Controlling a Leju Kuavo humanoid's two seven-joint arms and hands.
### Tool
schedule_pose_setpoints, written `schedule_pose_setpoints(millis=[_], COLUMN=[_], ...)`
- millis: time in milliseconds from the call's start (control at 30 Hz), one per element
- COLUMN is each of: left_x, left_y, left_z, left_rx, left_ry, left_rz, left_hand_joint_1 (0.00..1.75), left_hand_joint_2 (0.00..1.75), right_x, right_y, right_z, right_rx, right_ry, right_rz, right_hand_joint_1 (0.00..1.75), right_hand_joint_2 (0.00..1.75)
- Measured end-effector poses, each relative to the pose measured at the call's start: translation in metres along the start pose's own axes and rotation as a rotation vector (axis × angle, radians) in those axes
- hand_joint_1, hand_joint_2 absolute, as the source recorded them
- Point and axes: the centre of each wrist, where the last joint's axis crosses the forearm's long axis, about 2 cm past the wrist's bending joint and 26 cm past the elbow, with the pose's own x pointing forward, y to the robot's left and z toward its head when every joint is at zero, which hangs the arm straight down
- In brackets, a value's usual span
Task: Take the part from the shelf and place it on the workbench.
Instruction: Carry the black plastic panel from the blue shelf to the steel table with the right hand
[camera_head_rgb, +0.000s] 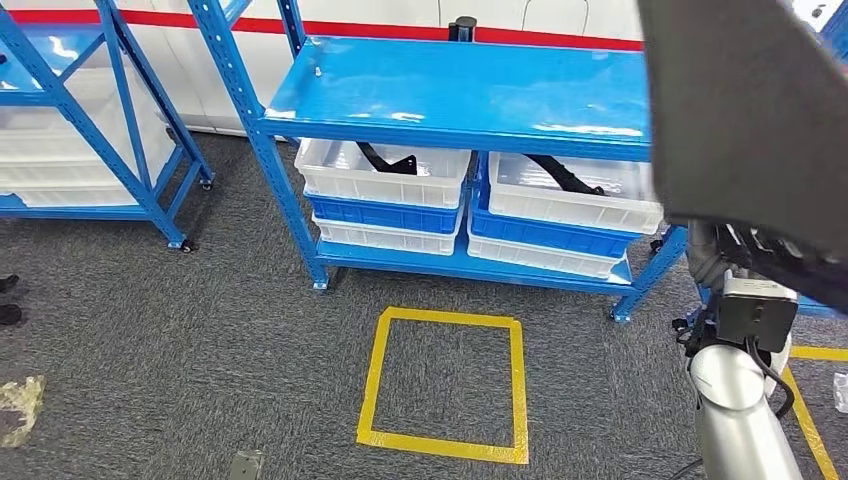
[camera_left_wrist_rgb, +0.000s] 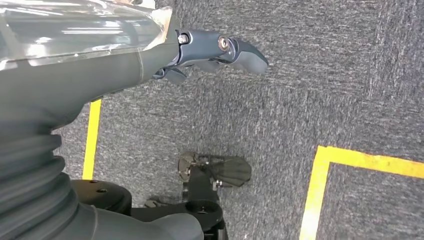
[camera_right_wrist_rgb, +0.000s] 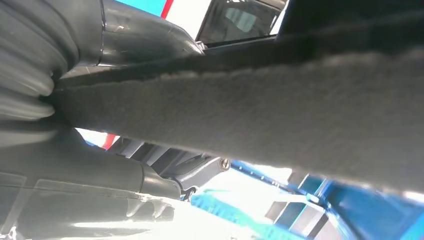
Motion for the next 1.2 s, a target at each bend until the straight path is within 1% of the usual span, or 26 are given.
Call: schedule_pose_setpoints(millis=[233, 400, 1200], left_x=[0.0007, 0.0081, 0.0037], left_y=[-0.0004, -0.0021, -0.0006], left_z=[-0.0002, -0.0032, -0.0015], left_rx=[-0.003, -0.009, 0.005], left_ry=[-0.004, -0.024, -0.021], left_rz=[-0.003, -0.005, -0.004], left_hand_joint_1=[0.0, 0.0, 0.0], left_hand_joint_2=[1.75, 1.75, 1.75], right_x=[0.0011, 0.0026, 0.0019], right_y=[0.0013, -0.0003, 0.0007], right_z=[-0.0012, -0.004, -0.0016], right_rx=[-0.003, -0.014, -0.005], right_ry=[-0.004, -0.014, 0.001], right_rz=[0.007, 0.021, 0.026], right_hand_joint_1=[1.75, 1.75, 1.75], right_hand_joint_2=[1.75, 1.75, 1.75])
